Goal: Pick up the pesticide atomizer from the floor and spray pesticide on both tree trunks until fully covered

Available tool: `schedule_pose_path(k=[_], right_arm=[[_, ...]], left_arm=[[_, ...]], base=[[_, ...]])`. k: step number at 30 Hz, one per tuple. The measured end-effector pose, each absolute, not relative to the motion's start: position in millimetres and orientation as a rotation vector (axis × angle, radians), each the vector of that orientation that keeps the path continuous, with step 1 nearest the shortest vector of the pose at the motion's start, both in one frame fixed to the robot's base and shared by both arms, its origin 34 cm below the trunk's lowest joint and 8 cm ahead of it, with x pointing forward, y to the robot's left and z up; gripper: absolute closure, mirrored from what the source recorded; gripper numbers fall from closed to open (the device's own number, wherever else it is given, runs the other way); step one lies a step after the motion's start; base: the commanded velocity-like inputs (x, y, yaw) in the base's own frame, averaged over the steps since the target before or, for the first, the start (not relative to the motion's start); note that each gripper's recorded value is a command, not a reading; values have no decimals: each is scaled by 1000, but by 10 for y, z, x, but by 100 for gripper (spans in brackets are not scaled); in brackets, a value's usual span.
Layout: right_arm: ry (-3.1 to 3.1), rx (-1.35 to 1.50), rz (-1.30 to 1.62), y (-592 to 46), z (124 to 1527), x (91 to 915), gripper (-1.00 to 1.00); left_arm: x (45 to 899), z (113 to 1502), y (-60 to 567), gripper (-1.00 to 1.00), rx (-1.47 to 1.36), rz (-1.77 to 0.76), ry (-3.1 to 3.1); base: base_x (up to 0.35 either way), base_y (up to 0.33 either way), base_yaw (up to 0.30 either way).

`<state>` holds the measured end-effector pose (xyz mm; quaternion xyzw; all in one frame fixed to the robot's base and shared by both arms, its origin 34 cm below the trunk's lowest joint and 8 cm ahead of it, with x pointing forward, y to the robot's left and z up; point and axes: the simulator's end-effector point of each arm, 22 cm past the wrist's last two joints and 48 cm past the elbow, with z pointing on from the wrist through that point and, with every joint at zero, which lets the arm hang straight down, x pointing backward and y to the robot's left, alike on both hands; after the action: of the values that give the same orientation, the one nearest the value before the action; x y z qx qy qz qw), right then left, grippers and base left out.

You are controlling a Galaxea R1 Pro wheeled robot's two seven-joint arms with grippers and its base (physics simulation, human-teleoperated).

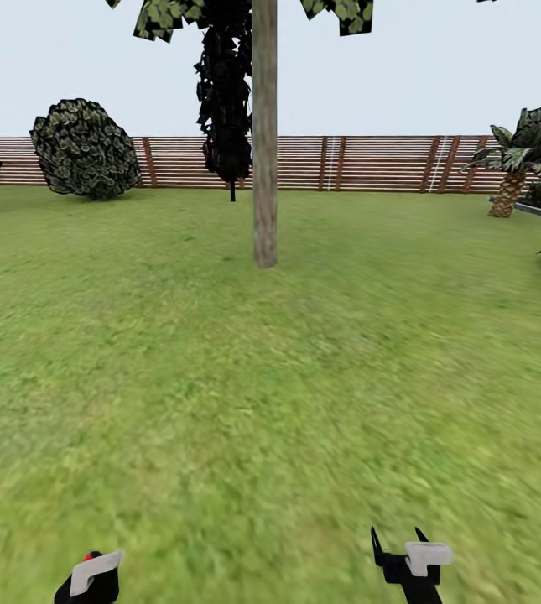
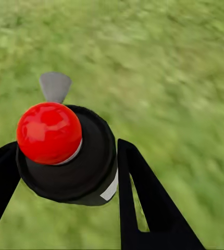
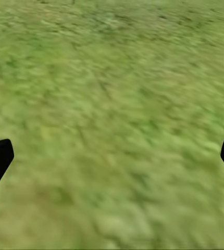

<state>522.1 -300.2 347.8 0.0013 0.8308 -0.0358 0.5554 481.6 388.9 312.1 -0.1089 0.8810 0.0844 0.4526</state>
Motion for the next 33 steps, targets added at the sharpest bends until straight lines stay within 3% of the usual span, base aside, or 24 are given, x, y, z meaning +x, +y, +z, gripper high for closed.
schedule_pose_path(k=[33], right_arm=[[1962, 2, -83, -2999, 3478, 5221, -100]], left_arm=[[4816, 3121, 3891, 100, -270, 209, 2176]], base=[[339, 0, 0]])
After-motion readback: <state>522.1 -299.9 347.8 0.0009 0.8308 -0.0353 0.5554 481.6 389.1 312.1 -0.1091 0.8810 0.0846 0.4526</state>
